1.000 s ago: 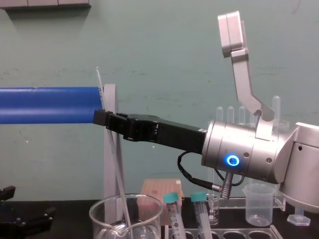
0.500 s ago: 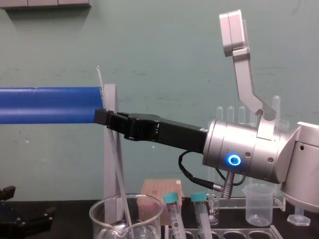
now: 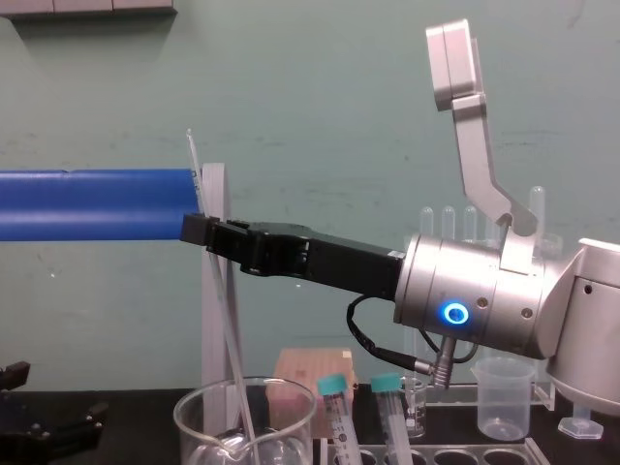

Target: Hold the thermometer with one hand and immerse one end into the beaker, then reinsert it into the test tube rack.

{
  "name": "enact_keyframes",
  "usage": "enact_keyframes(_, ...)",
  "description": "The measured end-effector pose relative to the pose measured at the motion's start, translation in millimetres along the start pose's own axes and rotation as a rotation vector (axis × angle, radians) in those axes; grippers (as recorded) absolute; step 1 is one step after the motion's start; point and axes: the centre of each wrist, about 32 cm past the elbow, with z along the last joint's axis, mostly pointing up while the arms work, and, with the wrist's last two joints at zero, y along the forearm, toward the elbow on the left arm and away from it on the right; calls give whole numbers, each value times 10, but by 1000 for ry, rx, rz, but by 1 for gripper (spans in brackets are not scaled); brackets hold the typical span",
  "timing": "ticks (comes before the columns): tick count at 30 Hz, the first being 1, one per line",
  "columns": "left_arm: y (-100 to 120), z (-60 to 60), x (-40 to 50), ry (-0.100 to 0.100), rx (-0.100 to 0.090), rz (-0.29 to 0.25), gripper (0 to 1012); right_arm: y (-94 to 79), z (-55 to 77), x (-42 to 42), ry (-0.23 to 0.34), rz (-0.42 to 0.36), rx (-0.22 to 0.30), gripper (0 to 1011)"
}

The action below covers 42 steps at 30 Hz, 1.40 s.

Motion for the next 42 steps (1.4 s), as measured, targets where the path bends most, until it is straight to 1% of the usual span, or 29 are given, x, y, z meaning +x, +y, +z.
enact_keyframes(42,0,0,0,0,0,0,1008,-2,-4,-28,0,2,-2,57)
